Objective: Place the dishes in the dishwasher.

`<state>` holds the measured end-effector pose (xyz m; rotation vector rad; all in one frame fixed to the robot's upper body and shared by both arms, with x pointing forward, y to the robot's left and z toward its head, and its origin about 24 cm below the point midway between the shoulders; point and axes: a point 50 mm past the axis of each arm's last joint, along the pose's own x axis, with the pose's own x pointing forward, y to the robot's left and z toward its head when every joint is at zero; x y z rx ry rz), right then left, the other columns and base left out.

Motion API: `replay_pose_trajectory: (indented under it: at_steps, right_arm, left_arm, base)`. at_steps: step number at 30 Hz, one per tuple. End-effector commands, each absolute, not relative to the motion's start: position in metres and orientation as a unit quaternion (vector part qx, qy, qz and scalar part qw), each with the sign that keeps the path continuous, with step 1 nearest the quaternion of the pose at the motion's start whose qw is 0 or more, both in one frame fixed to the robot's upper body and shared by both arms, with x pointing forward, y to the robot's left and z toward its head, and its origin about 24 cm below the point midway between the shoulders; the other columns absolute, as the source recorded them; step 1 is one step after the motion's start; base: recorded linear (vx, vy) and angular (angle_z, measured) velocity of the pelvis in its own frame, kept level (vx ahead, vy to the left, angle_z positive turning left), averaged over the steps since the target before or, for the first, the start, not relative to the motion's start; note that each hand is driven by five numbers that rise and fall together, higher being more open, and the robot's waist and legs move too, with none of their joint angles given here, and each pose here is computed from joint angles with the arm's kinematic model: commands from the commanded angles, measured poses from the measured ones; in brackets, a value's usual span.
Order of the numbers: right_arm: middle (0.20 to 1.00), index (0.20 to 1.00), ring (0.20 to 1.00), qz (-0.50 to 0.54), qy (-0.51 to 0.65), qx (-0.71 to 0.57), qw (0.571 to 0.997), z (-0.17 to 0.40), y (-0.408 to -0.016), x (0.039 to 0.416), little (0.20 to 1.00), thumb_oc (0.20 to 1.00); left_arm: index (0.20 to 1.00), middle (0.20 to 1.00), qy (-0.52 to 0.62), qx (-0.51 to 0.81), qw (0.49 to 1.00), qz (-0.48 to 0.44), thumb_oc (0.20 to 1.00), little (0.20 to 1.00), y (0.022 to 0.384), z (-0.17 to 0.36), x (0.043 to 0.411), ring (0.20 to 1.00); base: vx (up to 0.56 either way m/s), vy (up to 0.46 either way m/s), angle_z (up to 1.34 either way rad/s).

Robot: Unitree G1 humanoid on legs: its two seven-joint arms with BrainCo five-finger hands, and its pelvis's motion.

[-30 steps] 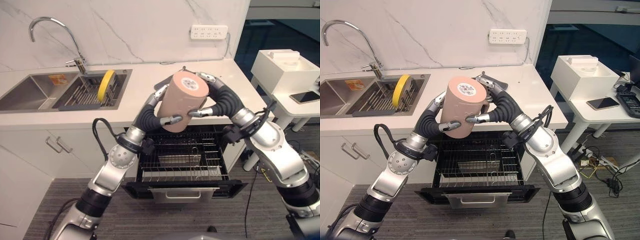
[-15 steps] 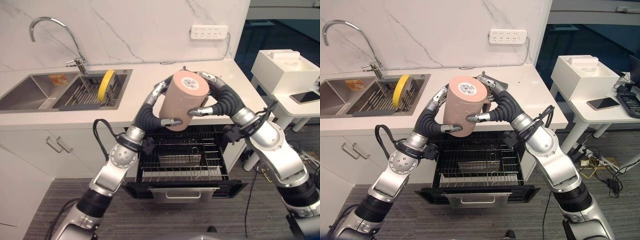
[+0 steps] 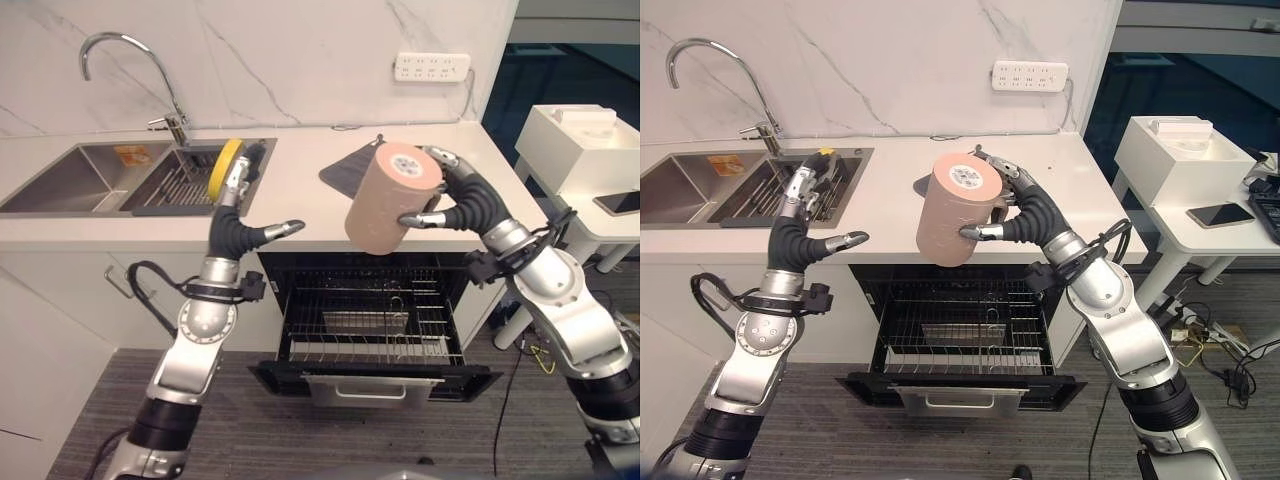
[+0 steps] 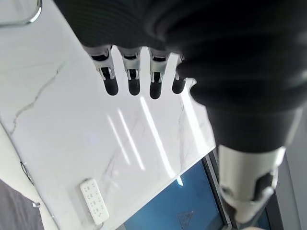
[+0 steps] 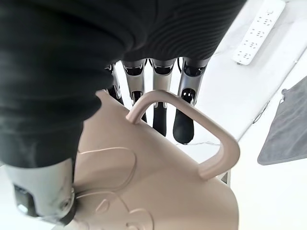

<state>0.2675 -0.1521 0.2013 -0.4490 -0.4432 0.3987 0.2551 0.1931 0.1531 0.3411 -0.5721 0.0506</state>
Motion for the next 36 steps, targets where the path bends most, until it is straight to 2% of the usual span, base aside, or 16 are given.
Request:
replay_pose_trajectory:
  at_steps: [1, 6, 15, 23, 36]
  right_arm:
    - [0.2, 0.2, 0.2, 0.156, -0.295, -0.228, 0.914, 0.231, -0.158, 0.264, 0.2, 0.2]
    - [0.2, 0.2, 0.2, 0.129, -0.262, -0.229, 0.928, 0.218, -0.176, 0.265, 0.2, 0.2]
    - [0.2, 0.2, 0.2, 0.085, -0.221, -0.239, 0.942, 0.204, -0.206, 0.256, 0.2, 0.2]
    - [0.2, 0.2, 0.2, 0.026, -0.278, -0.288, 0.916, 0.238, -0.221, 0.267, 0.2, 0.2]
    - [0.2, 0.2, 0.2, 0.001, -0.301, -0.314, 0.9, 0.253, -0.223, 0.272, 0.2, 0.2]
  left_arm:
    - [1.0, 1.0, -0.344, 0.17, 0.923, 0.029, 1.0, 1.0, 0.199, 0.18, 0.254, 1.0]
    - [1.0, 1.0, -0.327, 0.157, 0.931, 0.039, 1.0, 1.0, 0.212, 0.175, 0.251, 1.0]
    - [1.0, 1.0, -0.279, 0.134, 0.951, -0.005, 1.0, 1.0, 0.216, 0.163, 0.243, 1.0]
    - [1.0, 1.0, -0.342, 0.19, 0.92, -0.03, 1.0, 1.0, 0.202, 0.198, 0.26, 1.0]
    - [1.0, 1.0, -0.321, 0.216, 0.921, -0.053, 1.0, 1.0, 0.203, 0.193, 0.259, 1.0]
  base:
    - [0.0, 0.0, 0.0]
    - [0.0, 0.0, 0.0]
    - [0.11, -0.037, 0.01]
    - [-0.28, -0.055, 0.07]
    - [-0.11, 0.024, 0.03]
